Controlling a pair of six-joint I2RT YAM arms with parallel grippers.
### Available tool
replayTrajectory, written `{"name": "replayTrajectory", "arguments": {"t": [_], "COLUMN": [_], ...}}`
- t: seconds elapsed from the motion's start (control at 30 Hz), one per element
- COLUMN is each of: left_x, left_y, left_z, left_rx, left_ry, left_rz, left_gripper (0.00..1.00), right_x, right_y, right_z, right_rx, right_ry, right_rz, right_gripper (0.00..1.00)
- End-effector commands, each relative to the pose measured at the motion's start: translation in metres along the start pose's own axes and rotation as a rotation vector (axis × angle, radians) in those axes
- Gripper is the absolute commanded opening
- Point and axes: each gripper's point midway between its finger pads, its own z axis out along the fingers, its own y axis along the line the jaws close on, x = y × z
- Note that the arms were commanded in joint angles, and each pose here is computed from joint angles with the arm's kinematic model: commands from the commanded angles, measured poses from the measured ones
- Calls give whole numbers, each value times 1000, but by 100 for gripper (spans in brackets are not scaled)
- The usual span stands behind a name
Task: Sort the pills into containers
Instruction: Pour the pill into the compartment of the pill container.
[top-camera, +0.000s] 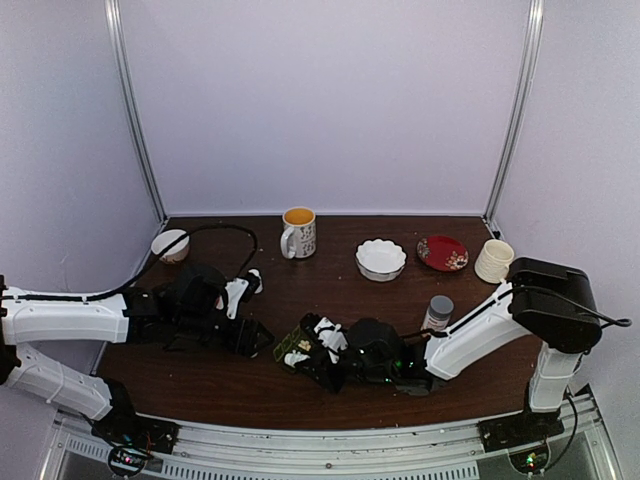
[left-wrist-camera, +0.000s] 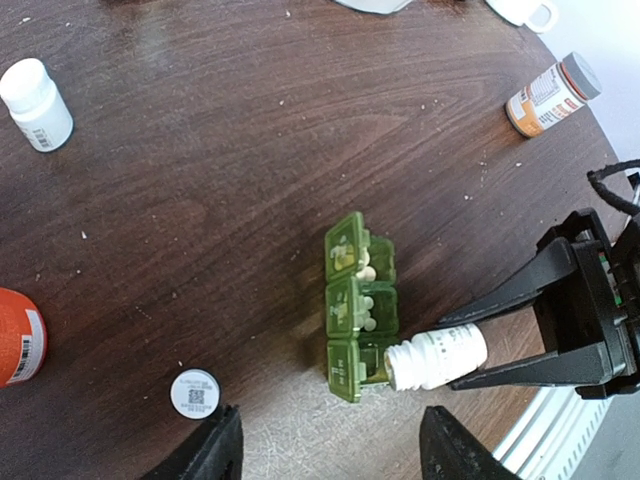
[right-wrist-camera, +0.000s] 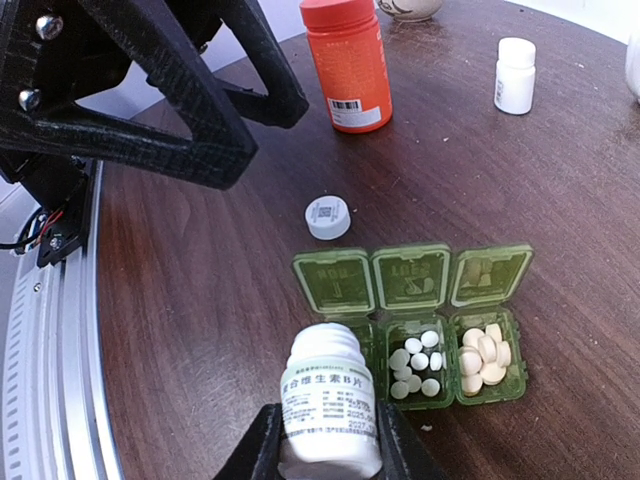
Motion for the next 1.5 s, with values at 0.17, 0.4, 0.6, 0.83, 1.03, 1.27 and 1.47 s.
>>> {"name": "replayTrajectory", "arguments": {"t": [0.17, 0.4, 0.6, 0.83, 1.03, 1.27, 1.47], "left_x": [-18, -17, -16, -16, -16, -16, -17], "left_y": [-4, -3, -3, -2, -3, -2, -3], "left_z": [-8, -8, -8, -8, -9, -9, -9], "left_rx": [-2, -6, -8, -9, -7, -9, -11], "left_ry": [-45, -42, -42, -42, -44, -42, -41], "left_rz": [19, 21, 20, 19, 17, 18, 18], "left_gripper": [63, 63, 63, 63, 63, 63, 63], "right_x": [-13, -10, -16, -19, -11, -17, -17], "right_y": [-2, 2, 3, 4, 4, 2, 4], "right_z": [-4, -2, -1, -5, -2, -6, -7], "right_rx": [39, 22, 22, 12, 13, 17, 6], "right_ry": [-19, 7, -9, -36, 1, -42, -51], "right_rz": [-15, -23, -17, -5, -10, -5, 4], "right_gripper": [1, 1, 1, 1, 1, 1, 1]}}
